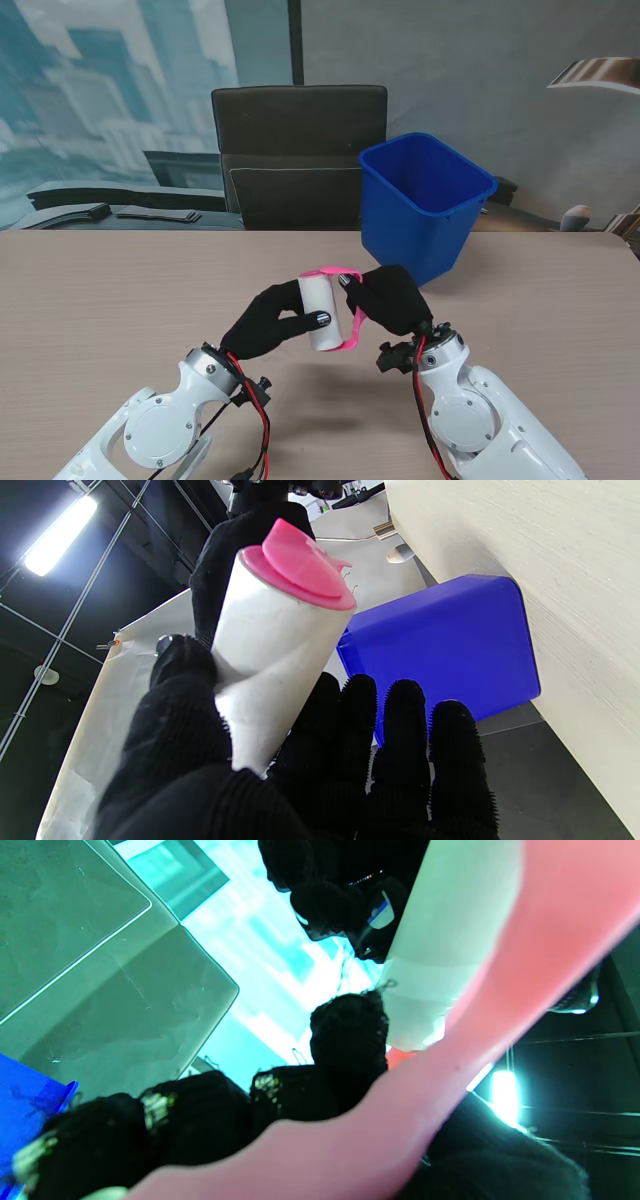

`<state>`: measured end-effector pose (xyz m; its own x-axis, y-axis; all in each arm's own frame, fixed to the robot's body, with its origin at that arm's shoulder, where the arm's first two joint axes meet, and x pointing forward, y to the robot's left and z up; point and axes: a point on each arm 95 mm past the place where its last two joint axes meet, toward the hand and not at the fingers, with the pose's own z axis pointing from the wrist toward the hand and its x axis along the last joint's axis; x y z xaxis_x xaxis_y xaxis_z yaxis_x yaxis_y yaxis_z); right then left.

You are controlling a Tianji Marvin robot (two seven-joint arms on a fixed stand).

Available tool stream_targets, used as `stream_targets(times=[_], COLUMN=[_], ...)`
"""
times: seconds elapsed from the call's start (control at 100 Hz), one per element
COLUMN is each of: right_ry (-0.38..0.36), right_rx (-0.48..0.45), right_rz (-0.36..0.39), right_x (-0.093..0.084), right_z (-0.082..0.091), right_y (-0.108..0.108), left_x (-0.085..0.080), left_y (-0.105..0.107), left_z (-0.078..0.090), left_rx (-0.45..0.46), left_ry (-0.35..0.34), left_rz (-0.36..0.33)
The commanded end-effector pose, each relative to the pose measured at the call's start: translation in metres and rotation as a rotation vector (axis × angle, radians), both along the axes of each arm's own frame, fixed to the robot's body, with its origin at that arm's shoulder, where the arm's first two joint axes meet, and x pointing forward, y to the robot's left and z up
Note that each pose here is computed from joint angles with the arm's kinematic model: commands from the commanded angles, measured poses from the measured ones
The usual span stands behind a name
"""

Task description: Replace a lint-roller refill

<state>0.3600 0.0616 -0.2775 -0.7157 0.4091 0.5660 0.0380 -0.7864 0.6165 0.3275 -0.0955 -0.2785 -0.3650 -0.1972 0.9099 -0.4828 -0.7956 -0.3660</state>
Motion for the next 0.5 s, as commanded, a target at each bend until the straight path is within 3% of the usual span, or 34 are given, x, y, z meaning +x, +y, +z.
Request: stream_targets(times=[0.0, 0.49], right_ry=[-0.008, -0.007], right_rx=[0.009, 0.016], right_rz=[0.006, -0.025], right_x=[-0.0025, -0.0033], right_z=[0.0045, 0.005], right_y=[0.0084, 0.0094], left_x=[-0.0035, -0.0034], left_y=[-0.0046, -0.0078], left_z=[-0.0026, -0.004], left_rx=[0.008, 0.014], left_ry=[0.0, -0.029], left_rz=[-0.026, -0.047])
